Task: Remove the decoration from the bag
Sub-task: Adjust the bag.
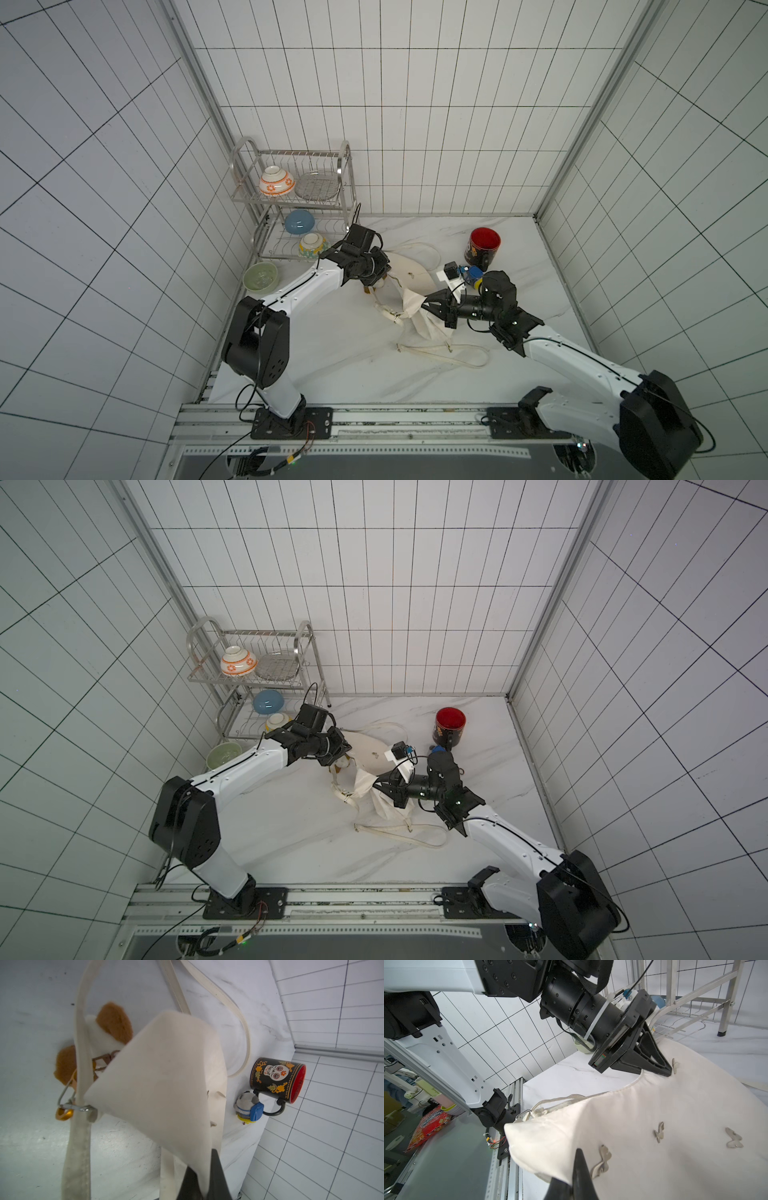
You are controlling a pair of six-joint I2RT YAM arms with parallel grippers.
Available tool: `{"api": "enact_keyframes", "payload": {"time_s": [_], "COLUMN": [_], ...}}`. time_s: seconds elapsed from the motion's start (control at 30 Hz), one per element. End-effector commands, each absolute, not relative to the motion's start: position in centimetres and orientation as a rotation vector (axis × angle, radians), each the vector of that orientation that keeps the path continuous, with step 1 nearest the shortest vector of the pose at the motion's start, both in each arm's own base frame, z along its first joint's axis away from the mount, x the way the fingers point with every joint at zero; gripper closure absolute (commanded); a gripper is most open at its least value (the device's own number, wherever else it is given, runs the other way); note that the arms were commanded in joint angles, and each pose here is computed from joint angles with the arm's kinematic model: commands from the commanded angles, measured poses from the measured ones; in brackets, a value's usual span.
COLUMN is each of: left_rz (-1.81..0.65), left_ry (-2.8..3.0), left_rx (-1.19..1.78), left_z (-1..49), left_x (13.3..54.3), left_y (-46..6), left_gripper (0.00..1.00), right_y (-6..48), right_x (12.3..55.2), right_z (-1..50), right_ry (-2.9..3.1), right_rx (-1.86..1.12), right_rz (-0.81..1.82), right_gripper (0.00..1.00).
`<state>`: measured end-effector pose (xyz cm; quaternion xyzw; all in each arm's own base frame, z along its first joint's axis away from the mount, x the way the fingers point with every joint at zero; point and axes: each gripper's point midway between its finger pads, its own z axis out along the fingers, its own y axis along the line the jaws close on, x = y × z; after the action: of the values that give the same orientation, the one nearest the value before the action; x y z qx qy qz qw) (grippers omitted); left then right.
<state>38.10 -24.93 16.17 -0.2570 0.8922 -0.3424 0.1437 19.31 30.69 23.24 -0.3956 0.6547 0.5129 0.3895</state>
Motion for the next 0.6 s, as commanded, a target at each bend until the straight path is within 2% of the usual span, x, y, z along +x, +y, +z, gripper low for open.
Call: {"api": "enact_keyframes", "payload": {"time_s": [0.0,0.07,0.1,0.17,0.27,0.47,0.57], "left_rz": [-0.948,-0.874,-0.837,-0.777,-0.689,-0.519,-0.431], "left_ry": [2.512,2.469,2.442,2.392,2.322,2.236,2.193], "left_rx": [-0.497,-0.300,-0.214,-0.065,0.157,0.564,0.676], "left_z": [19.7,21.5,22.4,24.0,25.9,28.3,29.0], "left_x": [38.3,38.0,37.8,37.3,36.5,34.3,33.8], "left_y": [-25.5,-25.5,-25.3,-24.8,-24.1,-23.4,-22.7], "left_gripper": [1.00,1.00,1.00,1.00,1.00,1.00,1.00], "right_y": [31.4,31.5,31.4,30.8,28.9,24.5,23.6], "right_x": [18.6,18.3,18.3,18.4,19.0,21.4,22.0], "right_z": [25.2,25.8,25.9,26.9,28.5,31.9,32.5], "right_ry": [1.582,1.576,1.597,1.606,1.639,1.651,1.649], "right_rx": [-1.072,-1.089,-1.103,-1.131,-1.112,-0.985,-0.971], "right_rz": [1.345,1.358,1.359,1.340,1.362,1.272,1.239], "right_gripper": [0.87,0.60,0.53,0.45,0.40,0.35,0.34]}}
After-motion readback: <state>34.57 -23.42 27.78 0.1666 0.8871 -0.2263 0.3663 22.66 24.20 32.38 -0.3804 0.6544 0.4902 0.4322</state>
